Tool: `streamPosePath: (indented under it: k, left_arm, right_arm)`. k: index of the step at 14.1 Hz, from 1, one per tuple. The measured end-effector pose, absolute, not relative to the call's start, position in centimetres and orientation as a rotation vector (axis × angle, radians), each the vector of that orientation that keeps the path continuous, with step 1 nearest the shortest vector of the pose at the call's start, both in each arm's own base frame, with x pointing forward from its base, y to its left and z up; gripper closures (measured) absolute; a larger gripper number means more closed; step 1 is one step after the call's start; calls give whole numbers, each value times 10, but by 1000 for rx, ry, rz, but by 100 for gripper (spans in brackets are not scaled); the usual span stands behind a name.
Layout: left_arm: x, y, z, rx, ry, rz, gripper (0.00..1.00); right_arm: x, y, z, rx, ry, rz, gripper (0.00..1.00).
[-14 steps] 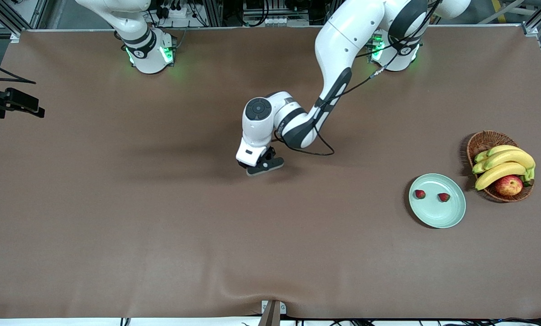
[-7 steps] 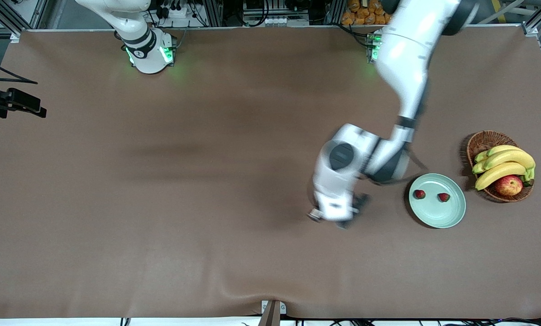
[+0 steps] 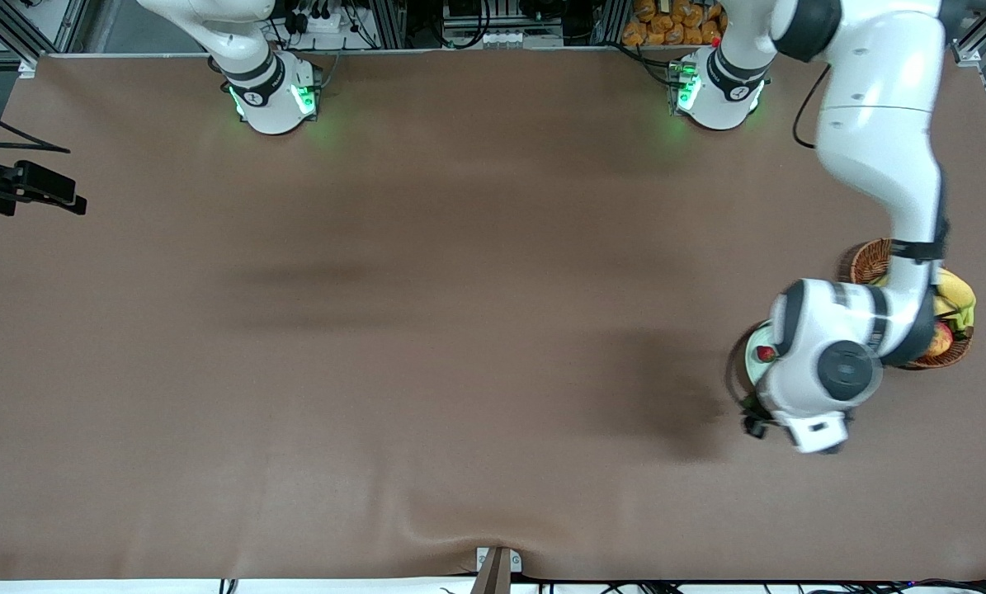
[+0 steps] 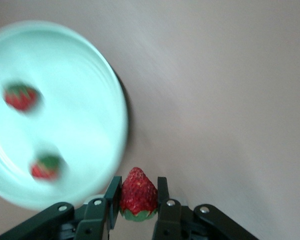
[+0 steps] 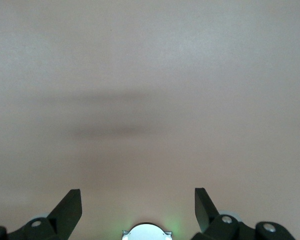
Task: Collect all strawberries into plate
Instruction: 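Carry the third strawberry over the plate with the left gripper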
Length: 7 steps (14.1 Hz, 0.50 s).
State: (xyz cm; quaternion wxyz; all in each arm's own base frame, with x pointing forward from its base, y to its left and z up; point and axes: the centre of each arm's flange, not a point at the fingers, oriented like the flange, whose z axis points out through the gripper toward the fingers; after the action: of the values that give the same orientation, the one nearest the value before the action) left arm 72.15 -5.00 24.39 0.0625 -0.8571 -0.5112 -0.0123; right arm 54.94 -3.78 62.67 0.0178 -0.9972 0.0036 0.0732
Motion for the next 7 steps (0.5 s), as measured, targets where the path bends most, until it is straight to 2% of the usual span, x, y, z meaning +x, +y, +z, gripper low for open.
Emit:
streamPosePath:
  k: [3, 7]
  left_arm:
    - [698, 10, 242, -2631, -1424, 54, 67]
    - [668, 35, 225, -2670, -1291, 165, 67]
  right_arm:
    - [549, -37, 627, -3096, 11, 227, 0]
    - [550, -35, 627, -3094, 3, 227, 0]
